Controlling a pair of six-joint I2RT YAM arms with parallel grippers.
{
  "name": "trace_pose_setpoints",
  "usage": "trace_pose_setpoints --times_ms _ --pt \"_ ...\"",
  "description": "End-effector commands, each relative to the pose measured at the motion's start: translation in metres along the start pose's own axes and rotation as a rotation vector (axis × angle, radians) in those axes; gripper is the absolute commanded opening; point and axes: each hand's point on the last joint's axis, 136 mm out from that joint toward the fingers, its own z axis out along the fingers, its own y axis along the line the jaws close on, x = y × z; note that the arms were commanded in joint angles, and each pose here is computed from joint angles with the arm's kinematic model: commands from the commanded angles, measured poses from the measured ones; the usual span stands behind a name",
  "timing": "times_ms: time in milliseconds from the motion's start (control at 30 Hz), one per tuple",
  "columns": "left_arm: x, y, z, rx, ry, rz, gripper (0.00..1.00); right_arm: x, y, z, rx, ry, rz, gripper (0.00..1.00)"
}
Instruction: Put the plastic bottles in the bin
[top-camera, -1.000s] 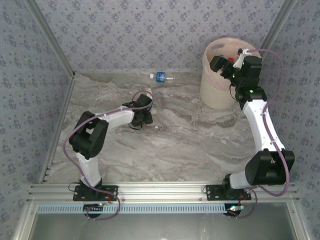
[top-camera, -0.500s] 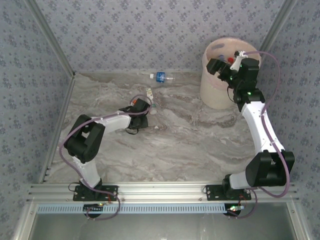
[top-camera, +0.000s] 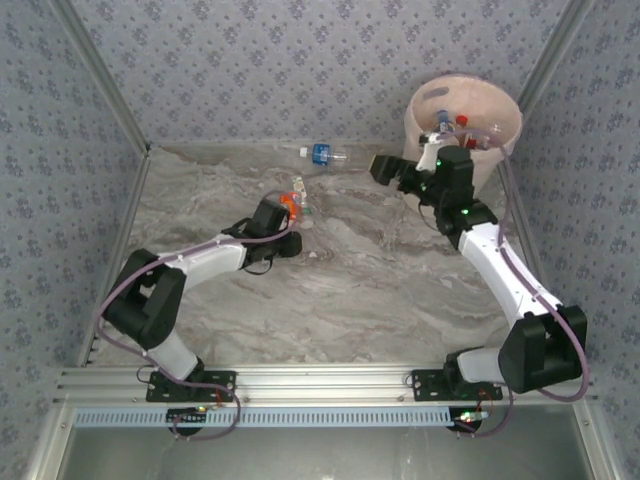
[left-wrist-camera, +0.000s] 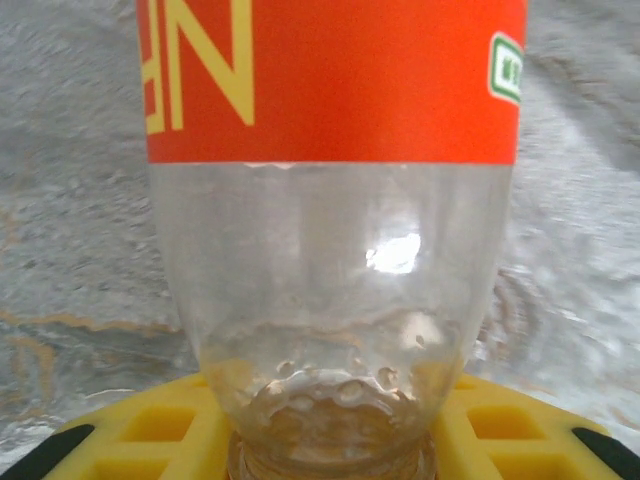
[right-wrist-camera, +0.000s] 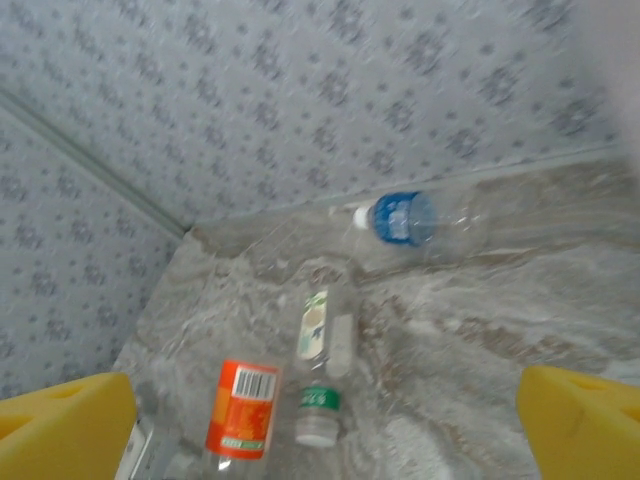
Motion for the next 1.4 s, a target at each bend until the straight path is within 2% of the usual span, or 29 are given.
trace_pose_setpoints --times_ms 0,133,300,500,633,833,1200,1267,1367 --pt "-0.041 -0.042 -0.032 0.195 -0.112 0.035 0.35 0.005 0.022 0.007 -0.026 -0.043 0.036 1.0" --pt "-0.063 -0.076 -0.061 0.368 -0.191 0.057 0.34 0.02 0.033 0.028 -0.065 -0.016 0.139 1.0" --pt "-0.071 -0.124 -0.095 0.632 -0.215 0.142 0.34 0.024 0.081 0.044 -0.346 0.05 0.146 1.0" --pt "-0.075 -0.154 -0.123 0.831 -0.241 0.19 0.34 0.038 0.092 0.058 -0.422 0.122 0.164 1.0" --pt "-0.074 -0.158 -0.125 0.851 -0.238 0.193 0.34 0.043 0.109 0.058 -0.537 0.162 0.153 1.0" --pt "-0.07 -0.164 -0.123 0.881 -0.216 0.195 0.34 0.048 0.11 0.062 -0.554 0.183 0.134 0.98" --pt "-0.065 -0.168 -0.115 0.9 -0.175 0.192 0.34 0.039 0.11 0.054 -0.528 0.152 0.089 0.65" --pt "-0.064 -0.167 -0.112 0.885 -0.164 0.18 0.38 0.038 0.11 0.052 -0.525 0.145 0.09 0.61" --pt "-0.064 -0.167 -0.11 0.88 -0.139 0.163 0.56 0.036 0.104 0.051 -0.501 0.139 0.09 0.54"
